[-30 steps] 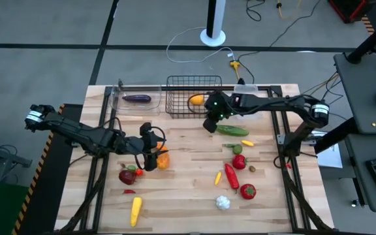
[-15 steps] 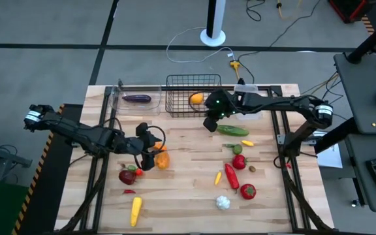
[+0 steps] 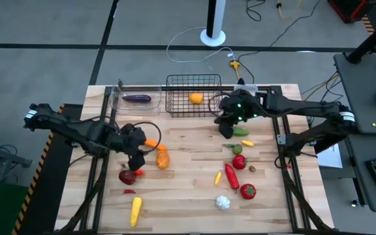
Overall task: Sort produce into baskets
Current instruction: Put the orange chili pepper into the clear bin
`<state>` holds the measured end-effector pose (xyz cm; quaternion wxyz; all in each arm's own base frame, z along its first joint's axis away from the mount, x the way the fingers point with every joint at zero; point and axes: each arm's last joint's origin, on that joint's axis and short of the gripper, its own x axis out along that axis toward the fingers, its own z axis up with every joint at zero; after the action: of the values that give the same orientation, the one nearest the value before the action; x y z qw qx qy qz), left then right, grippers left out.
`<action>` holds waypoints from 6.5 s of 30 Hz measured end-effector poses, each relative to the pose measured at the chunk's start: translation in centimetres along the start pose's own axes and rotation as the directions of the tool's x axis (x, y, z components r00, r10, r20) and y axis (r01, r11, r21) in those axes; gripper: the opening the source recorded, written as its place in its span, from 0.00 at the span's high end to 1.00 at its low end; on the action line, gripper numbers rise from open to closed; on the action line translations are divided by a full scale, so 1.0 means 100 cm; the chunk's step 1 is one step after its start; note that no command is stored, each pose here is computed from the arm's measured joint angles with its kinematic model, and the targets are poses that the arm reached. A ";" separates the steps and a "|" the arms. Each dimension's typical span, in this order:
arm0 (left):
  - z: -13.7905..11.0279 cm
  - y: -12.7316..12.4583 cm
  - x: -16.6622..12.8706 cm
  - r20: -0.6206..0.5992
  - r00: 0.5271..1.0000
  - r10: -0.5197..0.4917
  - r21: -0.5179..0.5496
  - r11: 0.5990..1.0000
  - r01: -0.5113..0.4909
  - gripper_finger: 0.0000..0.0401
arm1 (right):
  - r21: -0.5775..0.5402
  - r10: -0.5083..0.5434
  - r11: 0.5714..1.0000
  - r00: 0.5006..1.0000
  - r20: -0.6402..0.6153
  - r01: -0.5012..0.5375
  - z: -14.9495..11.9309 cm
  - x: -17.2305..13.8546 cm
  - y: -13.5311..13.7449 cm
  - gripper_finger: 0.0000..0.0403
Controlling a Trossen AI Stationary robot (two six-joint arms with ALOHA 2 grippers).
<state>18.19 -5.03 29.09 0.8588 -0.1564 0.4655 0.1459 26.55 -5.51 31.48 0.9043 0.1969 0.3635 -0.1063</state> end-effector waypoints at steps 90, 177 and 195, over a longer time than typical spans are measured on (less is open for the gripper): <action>-0.044 0.043 0.117 -0.001 0.980 0.201 0.463 0.868 -0.178 0.37 | -0.227 -0.152 0.962 0.988 0.003 0.149 -0.069 0.033 0.055 0.32; 0.061 0.221 0.043 -0.389 0.733 0.558 0.326 0.828 -0.457 0.77 | -0.303 -0.072 0.946 0.988 0.139 0.112 -0.055 0.033 0.063 0.39; 0.076 0.248 0.082 -0.500 0.739 0.451 0.331 0.888 -0.318 0.77 | -0.317 -0.072 0.942 0.988 0.139 0.113 -0.055 0.033 0.063 0.39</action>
<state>18.35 21.46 22.75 0.6447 0.0054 0.7337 0.2147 27.60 2.43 27.31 0.9394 0.0214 0.3273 -0.0999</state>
